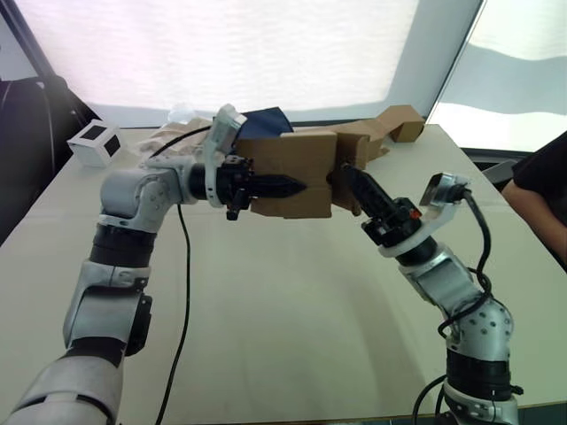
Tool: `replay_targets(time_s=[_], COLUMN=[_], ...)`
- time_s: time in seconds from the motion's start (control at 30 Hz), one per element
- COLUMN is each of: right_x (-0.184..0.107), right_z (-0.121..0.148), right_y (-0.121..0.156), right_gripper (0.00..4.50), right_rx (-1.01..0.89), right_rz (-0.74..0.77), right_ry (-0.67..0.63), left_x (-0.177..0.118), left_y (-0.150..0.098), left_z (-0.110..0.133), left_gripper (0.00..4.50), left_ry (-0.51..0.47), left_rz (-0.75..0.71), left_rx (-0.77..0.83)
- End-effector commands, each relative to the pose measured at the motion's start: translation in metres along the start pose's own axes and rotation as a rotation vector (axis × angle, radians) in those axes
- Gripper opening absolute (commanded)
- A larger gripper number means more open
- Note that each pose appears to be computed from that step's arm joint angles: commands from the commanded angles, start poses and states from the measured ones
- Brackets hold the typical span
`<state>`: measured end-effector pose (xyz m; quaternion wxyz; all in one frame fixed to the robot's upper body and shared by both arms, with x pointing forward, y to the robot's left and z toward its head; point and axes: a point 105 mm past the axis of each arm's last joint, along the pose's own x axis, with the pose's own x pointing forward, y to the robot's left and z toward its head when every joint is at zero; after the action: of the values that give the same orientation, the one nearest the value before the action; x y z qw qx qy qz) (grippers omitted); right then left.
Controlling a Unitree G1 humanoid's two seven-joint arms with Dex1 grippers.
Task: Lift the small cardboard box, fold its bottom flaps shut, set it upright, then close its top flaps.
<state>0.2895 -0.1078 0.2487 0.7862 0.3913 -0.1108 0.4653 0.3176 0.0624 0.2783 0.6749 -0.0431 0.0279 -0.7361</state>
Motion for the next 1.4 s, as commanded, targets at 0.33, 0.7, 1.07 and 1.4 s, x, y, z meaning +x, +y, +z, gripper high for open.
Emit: replay_targets(time_s=[0.33,0.7,1.07,1.4], right_x=[-0.007,-0.004,0.001,0.003], right_z=[0.015,0.015,0.008,0.003], right_y=[0.018,0.006,0.009,0.006], right_gripper=[4.45,4.45,2.99,2.46], right_rx=[0.067,0.129,0.156,0.156], right_rz=[0.101,0.063,0.080,0.063], right_ry=[-0.089,-0.154,-0.159,-0.153], left_x=[-0.004,-0.003,-0.003,-0.002], left_y=[-0.003,-0.005,-0.005,-0.005], left_z=[0.009,0.012,0.012,0.012], left_gripper=[0.10,0.10,0.10,0.10], left_ry=[-0.025,-0.032,-0.034,-0.036], left_rz=[0.006,-0.005,-0.005,-0.009], left_rx=[0.037,0.040,0.042,0.044])
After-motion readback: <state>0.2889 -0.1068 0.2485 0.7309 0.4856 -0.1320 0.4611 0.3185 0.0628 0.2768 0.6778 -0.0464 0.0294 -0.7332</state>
